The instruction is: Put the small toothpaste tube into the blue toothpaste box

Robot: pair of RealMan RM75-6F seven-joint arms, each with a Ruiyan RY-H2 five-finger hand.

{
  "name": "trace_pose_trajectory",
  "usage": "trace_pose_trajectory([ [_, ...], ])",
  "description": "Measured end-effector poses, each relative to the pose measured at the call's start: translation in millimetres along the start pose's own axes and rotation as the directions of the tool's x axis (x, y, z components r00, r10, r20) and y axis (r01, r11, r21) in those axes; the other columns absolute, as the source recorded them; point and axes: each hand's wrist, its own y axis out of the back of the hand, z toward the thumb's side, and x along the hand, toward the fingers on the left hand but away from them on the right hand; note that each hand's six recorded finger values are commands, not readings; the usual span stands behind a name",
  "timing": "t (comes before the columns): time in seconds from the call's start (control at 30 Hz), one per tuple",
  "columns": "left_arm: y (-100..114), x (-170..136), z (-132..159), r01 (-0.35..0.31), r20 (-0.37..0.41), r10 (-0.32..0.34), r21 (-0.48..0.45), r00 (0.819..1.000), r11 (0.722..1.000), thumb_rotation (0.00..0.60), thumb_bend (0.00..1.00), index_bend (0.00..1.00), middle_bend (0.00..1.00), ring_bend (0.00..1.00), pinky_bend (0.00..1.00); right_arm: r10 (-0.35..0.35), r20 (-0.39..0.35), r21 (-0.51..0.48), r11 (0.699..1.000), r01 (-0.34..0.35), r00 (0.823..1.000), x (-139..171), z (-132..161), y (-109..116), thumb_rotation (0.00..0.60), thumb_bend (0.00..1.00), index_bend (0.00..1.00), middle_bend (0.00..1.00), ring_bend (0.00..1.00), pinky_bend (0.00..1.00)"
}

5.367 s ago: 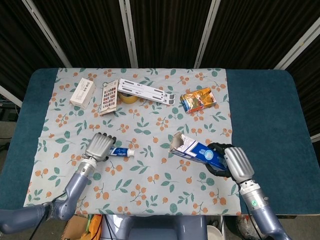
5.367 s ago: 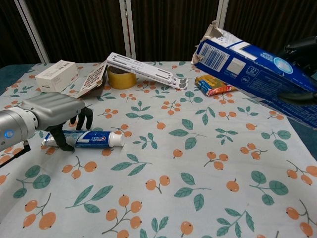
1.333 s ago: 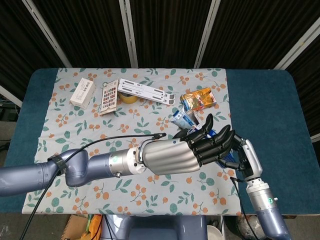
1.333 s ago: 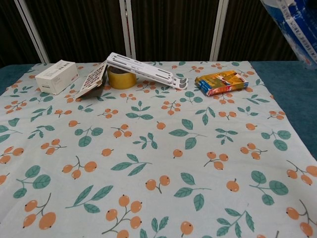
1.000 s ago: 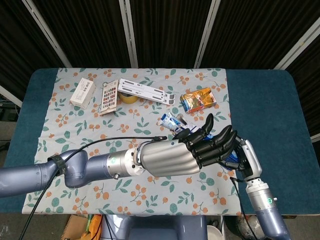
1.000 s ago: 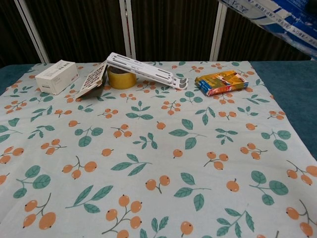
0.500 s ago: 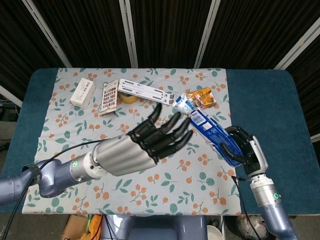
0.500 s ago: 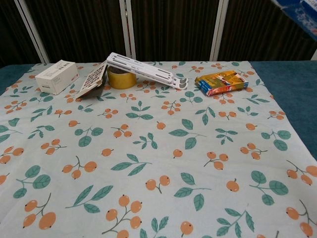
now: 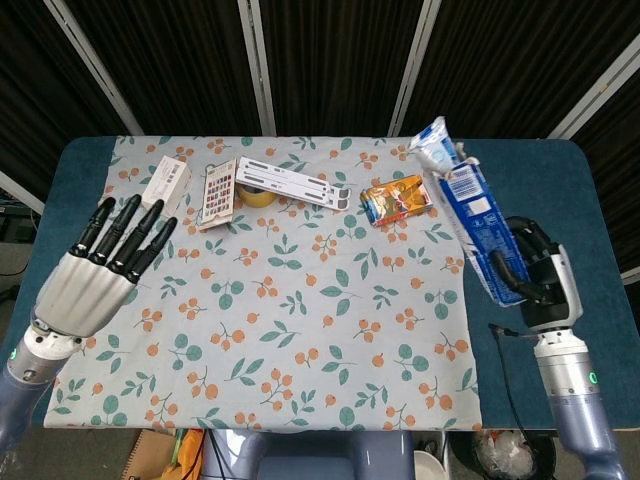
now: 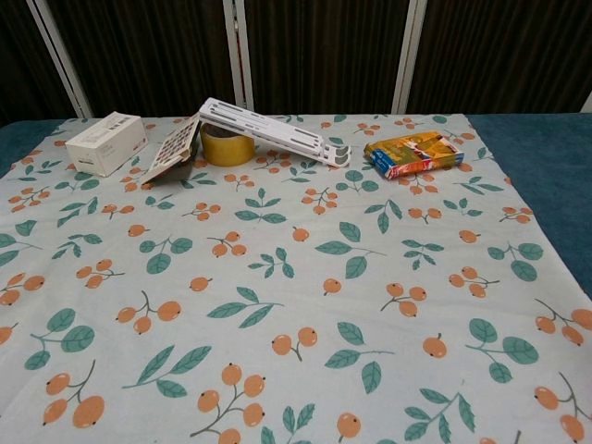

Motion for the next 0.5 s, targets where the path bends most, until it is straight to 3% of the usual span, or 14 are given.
trace_pose_trajectory([
  [0.13,-34,-46,-13,0.16,-0.048,-0.16,0.013,0.986,0.987,0.6,0.0,0.15,0.15,0.14,0.27,-0.021,-0.069,-0.048,0.999,0.017,0.997,-2,26,6,0.6,0.31,0.46,0.56,0.49,0.47],
  [0.27,-70,-95,-16,0.339,-0.094,-0.34,-0.028,0.936,0.94,0.6,0.0,0.15,0.15,0.14,0.27,-0.03,-0.118,-0.093,0.995,0.019,0.993,0,43,11,0.6,0.31,0.46,0.56,0.49,0.47],
  [0.37,-83,-118,-11,0.404,-0.104,-0.409,-0.065,0.907,0.913,0.6,0.0,0.15,0.15,0.14,0.27,-0.032,-0.141,-0.137,0.991,0.012,0.99,1,51,12,0.6,0.31,0.46,0.56,0.49,0.47],
  [0.5,-91,-133,-5,0.435,-0.1,-0.441,-0.078,0.892,0.897,0.6,0.0,0.15,0.15,0.14,0.27,-0.043,-0.165,-0.223,0.975,0.006,0.985,3,60,14,0.6,0.31,0.46,0.56,0.49,0.47],
])
